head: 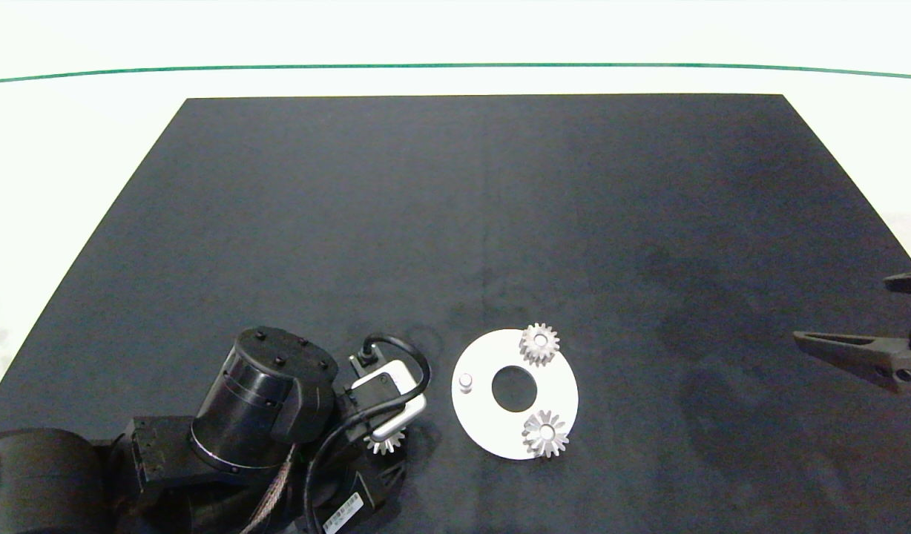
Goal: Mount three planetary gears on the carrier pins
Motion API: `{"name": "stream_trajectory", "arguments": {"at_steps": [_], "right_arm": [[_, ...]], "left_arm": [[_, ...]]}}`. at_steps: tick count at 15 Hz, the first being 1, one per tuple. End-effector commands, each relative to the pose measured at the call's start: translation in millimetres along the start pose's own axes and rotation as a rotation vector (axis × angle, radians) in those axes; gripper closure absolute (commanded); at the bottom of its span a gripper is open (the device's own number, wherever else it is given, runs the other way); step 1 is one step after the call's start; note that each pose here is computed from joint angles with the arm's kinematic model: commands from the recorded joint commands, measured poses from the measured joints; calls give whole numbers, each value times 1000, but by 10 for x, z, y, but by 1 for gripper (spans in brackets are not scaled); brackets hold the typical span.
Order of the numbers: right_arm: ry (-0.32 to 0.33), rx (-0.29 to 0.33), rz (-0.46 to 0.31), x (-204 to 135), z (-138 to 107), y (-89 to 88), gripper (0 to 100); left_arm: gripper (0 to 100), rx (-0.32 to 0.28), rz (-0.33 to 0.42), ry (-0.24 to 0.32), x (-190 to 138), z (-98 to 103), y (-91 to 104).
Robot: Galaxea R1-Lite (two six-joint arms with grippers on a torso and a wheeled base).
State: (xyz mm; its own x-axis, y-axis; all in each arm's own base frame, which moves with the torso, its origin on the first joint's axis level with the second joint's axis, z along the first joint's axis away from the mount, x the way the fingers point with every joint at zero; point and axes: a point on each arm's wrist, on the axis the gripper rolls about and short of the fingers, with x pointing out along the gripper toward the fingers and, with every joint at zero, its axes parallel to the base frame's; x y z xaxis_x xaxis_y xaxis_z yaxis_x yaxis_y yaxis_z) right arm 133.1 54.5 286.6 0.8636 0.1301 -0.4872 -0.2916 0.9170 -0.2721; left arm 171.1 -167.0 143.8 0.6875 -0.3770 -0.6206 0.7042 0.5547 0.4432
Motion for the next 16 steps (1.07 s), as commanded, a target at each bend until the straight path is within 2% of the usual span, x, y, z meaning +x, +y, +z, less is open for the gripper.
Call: {"name": "stream_trajectory", "arguments": {"at_steps": [1,16], "right_arm": [[5,-3,0,8,-2,2,0],[5,12,5,9,-6,-33,0]], "left_arm": [[43,2,1,3,-2,-6,-2],[73,4,-3,11,52,-6,-15]]}}
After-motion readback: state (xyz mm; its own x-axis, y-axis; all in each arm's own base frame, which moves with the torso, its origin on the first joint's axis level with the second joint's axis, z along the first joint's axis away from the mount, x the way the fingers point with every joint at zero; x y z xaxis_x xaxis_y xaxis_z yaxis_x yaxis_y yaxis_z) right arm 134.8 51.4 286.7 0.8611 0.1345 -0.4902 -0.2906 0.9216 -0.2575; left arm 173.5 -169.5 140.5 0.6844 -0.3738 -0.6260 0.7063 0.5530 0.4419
